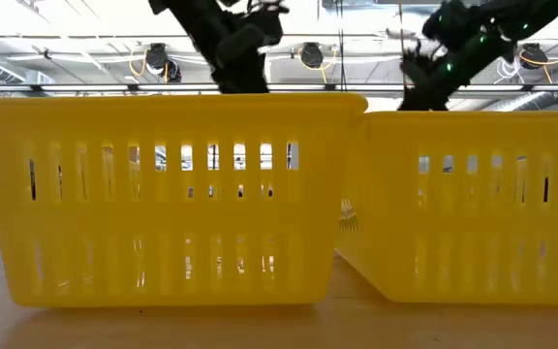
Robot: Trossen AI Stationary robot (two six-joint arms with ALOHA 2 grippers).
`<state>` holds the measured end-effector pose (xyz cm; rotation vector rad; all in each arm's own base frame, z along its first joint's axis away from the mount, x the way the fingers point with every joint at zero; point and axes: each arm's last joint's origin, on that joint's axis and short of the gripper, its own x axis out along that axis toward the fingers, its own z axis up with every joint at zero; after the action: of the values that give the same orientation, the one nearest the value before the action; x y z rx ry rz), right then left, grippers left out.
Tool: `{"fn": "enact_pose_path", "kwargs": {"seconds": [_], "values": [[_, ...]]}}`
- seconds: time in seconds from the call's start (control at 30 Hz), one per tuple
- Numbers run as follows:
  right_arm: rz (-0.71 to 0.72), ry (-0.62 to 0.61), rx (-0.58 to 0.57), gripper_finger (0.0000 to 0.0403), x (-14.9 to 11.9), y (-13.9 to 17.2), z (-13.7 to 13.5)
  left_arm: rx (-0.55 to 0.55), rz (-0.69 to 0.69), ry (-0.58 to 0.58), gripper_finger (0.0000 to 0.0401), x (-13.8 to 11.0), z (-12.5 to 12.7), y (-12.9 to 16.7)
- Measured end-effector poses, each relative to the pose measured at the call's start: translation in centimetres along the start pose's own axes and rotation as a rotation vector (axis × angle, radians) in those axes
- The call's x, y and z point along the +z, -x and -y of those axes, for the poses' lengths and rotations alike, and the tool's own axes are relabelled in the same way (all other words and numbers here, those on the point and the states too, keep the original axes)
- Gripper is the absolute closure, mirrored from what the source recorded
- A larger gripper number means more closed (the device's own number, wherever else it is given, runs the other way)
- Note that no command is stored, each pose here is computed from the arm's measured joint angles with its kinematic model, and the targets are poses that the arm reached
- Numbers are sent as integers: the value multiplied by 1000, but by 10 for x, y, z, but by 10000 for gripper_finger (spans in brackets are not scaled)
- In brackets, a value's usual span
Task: Pick & Place Travel size toiletries
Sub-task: Put the white cotton pack into the top left yellow bin
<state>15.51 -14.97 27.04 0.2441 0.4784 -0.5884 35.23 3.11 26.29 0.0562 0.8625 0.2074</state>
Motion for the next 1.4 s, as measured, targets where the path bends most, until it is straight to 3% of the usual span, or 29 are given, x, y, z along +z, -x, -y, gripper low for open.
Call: {"fn": "enact_pose_path", "kwargs": {"seconds": [0.17, 0.37, 0.7, 1.03, 1.2, 1.4], "values": [[132, 137, 187, 392, 12, 5, -36, 2, -193, 43, 144, -23, 3, -16], [201, 250, 303, 360, 15, 7, -65, -46, -316, 135, 144, -62, 19, -31], [222, 289, 354, 269, 15, -4, -79, -81, -109, 182, 144, -67, 33, -48], [215, 370, 454, 143, 9, -11, -105, -73, -175, 161, 144, -81, 36, -68], [283, 398, 488, 121, 12, -8, -115, -34, -239, 110, 144, -92, 37, -82], [290, 401, 495, 127, 12, -7, -117, -21, -251, 81, 145, -95, 38, -88]]}}
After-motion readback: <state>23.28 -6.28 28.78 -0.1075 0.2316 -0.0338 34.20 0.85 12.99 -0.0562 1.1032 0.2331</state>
